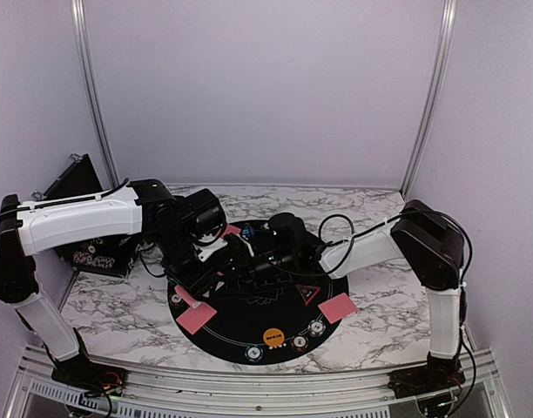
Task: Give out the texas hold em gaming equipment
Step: Pick up the poker card from the face-down deck piles.
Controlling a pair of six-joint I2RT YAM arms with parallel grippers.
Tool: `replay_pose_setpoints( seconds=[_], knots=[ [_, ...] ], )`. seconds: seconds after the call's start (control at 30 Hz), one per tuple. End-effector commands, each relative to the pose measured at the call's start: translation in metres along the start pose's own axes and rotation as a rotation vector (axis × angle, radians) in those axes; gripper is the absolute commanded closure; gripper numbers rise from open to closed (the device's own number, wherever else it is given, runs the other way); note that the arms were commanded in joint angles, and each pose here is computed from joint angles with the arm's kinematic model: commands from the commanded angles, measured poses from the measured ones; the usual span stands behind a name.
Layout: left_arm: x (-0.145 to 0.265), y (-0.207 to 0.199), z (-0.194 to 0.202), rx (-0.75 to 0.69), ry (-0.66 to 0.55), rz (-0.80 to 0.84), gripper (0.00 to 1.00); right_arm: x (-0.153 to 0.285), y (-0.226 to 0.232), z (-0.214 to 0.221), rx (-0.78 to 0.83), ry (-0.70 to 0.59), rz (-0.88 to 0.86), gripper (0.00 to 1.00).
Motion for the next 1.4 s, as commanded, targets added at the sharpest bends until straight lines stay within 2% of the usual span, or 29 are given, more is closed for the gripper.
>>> replay_pose_setpoints(
  seconds=[0.0,1.37],
  knots=[
    [0.01,-0.003,-0.006,-0.015,-0.029,0.012,0.42,0.002,0.001,-0.01,0.018,-0.028,0.003,0.37],
    [0.009,-0.003,-0.005,-0.02,-0.028,0.008,0.42,0.027,0.004,-0.018,0.021,-0.086,0.016,0.39]
  ],
)
Point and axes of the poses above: each gripper's point midway between its finger pads, its own x axis back along the fingers, its own y axis along the line the jaws close on, z = x × y, the point moved 1 cm from there along x, back along the fingers, and after that the axes turned 7 degrees about -x, right-handed, at the moved point
